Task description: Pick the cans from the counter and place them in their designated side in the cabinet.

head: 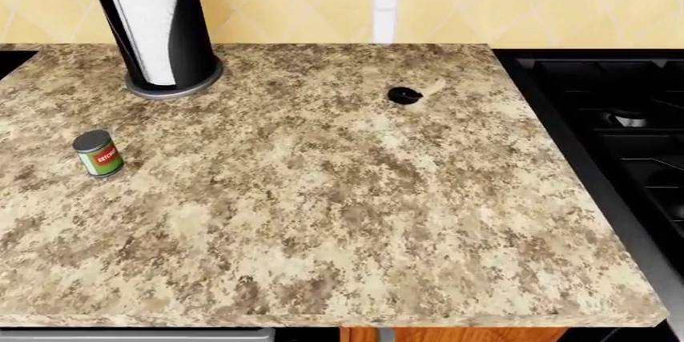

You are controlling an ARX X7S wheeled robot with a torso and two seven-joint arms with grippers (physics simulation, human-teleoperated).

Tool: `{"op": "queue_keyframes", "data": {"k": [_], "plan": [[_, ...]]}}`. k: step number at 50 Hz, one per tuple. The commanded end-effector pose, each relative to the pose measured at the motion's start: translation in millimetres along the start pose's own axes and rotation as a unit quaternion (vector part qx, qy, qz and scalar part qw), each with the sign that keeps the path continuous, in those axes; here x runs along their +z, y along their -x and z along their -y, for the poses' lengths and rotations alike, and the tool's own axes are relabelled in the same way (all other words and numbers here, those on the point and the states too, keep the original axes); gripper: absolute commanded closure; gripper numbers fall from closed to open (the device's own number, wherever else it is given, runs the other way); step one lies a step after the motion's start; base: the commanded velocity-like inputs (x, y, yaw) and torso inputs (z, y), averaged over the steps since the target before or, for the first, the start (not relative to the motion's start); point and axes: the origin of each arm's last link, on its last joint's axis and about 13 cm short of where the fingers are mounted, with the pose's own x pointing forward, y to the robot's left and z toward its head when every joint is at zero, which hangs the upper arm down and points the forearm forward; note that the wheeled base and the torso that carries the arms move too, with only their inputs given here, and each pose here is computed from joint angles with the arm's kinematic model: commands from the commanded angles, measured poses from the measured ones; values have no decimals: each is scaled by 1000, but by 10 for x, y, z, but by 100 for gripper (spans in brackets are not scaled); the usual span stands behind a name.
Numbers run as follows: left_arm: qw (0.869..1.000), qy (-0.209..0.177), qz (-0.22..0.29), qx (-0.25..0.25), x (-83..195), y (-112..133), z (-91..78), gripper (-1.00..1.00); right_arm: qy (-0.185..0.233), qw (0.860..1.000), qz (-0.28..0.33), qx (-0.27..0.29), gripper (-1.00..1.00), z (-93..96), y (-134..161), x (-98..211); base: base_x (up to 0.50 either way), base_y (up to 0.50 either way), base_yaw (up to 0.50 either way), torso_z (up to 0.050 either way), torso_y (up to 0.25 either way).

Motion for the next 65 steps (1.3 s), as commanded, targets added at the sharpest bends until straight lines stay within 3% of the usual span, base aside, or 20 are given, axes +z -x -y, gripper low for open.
{"op": "queue_keyframes", "data": {"k": [1, 49, 50, 65], "plan": [[1000, 1, -1, -1, -11, -6, -1, -100, 5, 1000, 10, -1, 100, 3, 29, 41, 238, -125, 0, 0, 0], [1000, 2, 2, -1, 25, 36, 9, -100, 5, 1000, 10, -1, 100, 3, 29, 41, 206, -25, 0, 0, 1], [1000, 2, 2, -1, 29, 39, 11, -100, 5, 1000, 10, -1, -100, 3, 29, 41, 0, 0, 0, 0, 0], [1000, 4, 3, 0, -14, 19, -21, -100, 5, 1000, 10, -1, -100, 3, 29, 41, 0, 0, 0, 0, 0]]}}
